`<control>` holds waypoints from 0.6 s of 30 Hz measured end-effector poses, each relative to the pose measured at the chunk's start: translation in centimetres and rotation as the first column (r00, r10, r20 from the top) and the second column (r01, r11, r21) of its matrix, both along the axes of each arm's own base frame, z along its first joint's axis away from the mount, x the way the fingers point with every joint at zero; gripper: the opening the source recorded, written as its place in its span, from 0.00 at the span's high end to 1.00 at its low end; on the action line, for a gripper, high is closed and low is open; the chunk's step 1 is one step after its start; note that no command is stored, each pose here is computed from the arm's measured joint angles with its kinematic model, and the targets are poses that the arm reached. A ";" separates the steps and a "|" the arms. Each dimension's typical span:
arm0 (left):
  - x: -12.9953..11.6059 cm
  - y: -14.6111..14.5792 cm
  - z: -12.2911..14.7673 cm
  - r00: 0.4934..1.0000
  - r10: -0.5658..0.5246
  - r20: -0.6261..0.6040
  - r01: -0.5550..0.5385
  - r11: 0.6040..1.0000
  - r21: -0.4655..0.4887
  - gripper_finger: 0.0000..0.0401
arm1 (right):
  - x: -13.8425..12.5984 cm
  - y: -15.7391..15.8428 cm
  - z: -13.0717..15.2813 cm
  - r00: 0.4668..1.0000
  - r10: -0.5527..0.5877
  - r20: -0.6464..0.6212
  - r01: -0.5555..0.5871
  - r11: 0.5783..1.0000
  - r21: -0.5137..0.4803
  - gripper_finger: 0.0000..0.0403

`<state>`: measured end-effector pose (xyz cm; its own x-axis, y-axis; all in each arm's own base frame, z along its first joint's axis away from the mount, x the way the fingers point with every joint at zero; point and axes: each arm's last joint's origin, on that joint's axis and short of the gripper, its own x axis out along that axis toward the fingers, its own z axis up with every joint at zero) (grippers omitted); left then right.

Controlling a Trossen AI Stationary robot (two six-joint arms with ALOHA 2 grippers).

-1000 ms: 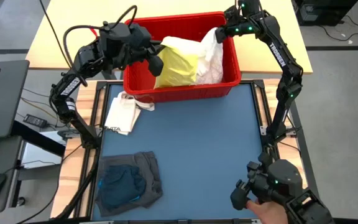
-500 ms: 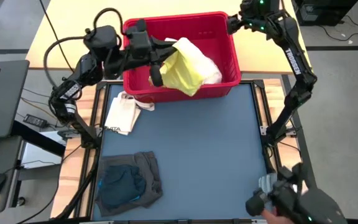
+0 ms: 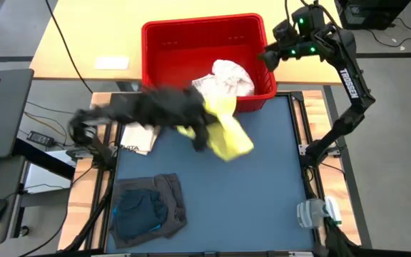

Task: Fold laundry
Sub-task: Remove the yellow shirt from the red bin

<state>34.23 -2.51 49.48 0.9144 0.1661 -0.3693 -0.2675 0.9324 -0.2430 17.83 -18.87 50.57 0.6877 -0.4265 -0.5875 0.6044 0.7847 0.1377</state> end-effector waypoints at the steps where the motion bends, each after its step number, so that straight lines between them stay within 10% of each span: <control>1: 1.1 -0.9 -1.8 0.998 0.021 -0.056 -0.023 0.999 -0.047 0.93 | 0.0 0.5 0.1 1.000 0.014 -0.003 -0.014 1.000 0.003 0.35; 10: 5.6 -7.6 -15.3 0.922 0.018 -0.388 -0.205 0.870 -0.447 0.93 | 1.1 3.8 0.5 0.995 0.104 -0.008 -0.103 0.995 0.016 0.35; 14: 5.8 -9.5 -17.2 0.914 -0.139 -0.380 -0.132 0.786 -0.604 0.92 | 2.1 4.9 0.2 0.991 0.131 -0.021 -0.131 0.991 0.022 0.35; 18: 5.5 -9.1 -17.3 0.906 -0.135 -0.402 -0.147 0.790 -0.596 0.84 | 3.4 5.4 -0.9 0.982 0.182 -0.052 -0.179 0.983 0.048 0.35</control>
